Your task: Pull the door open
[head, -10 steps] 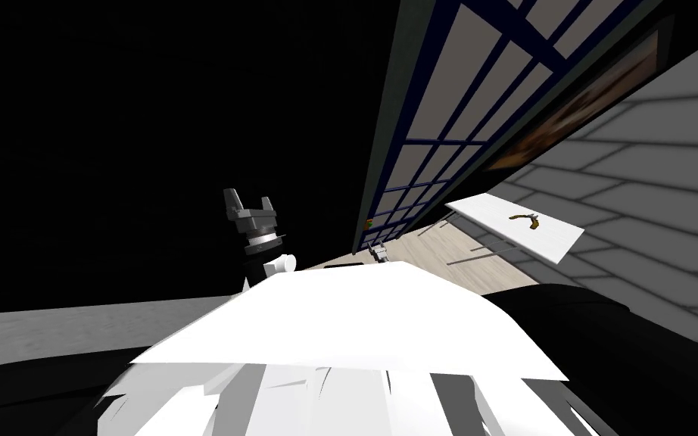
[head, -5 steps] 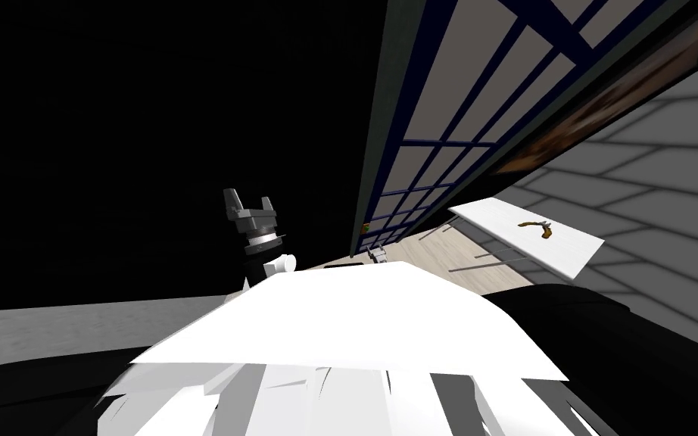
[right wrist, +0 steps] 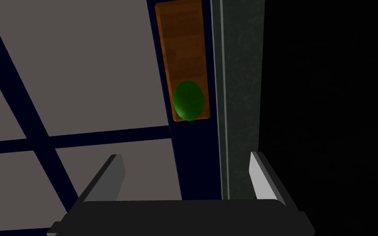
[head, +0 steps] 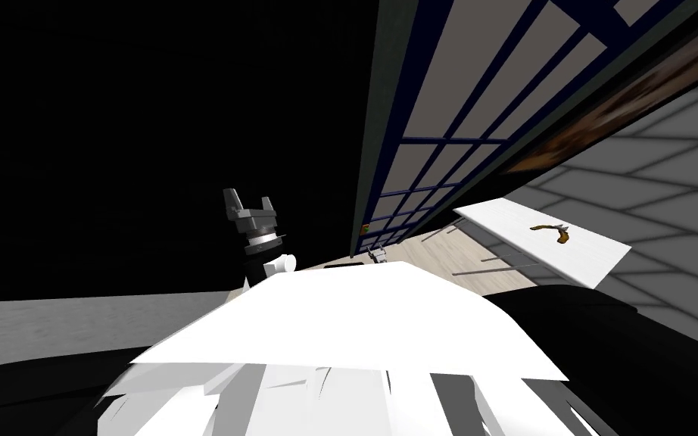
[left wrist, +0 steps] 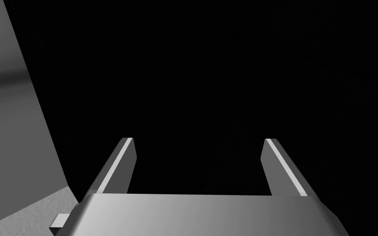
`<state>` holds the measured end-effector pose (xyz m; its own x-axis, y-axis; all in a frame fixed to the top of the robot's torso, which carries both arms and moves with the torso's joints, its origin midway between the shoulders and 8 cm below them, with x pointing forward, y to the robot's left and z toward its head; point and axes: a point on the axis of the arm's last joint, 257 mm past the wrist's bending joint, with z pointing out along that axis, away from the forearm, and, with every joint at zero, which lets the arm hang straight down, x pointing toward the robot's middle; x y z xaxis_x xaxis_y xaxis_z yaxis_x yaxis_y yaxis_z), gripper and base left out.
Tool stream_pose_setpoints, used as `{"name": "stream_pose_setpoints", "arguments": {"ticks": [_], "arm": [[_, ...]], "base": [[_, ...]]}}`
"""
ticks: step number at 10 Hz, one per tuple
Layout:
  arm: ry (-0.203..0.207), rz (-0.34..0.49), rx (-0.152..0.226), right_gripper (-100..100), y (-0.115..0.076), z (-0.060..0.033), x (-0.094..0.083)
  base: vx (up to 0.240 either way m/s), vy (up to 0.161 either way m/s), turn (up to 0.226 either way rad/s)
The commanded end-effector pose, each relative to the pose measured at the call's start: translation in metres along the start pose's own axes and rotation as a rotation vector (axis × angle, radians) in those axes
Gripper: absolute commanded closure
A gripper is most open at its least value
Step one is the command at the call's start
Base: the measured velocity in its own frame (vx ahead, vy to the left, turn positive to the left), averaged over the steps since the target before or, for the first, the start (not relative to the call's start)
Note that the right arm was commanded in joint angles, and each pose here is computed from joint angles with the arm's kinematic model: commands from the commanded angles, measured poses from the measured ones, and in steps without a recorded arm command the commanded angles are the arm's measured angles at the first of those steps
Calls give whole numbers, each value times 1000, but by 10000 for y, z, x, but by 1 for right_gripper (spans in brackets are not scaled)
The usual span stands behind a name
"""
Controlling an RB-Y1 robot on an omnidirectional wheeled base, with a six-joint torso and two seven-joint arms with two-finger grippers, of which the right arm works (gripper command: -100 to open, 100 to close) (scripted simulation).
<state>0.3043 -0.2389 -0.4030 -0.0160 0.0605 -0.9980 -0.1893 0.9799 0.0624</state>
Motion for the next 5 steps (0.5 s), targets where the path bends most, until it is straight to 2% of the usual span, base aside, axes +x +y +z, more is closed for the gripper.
{"name": "stream_pose_setpoints", "arguments": {"ticks": [1,3,4,5], "arm": [[9,0,10,-100,-116,73,33],[17,-1,24,-100,-299,209,67],[15,-2,23,-100,-298,221,59],[15,-3,32,-100,-396,308,62]], "base": [[-45,102,55],[-24,100,71],[-14,60,21],[-18,44,53]]}}
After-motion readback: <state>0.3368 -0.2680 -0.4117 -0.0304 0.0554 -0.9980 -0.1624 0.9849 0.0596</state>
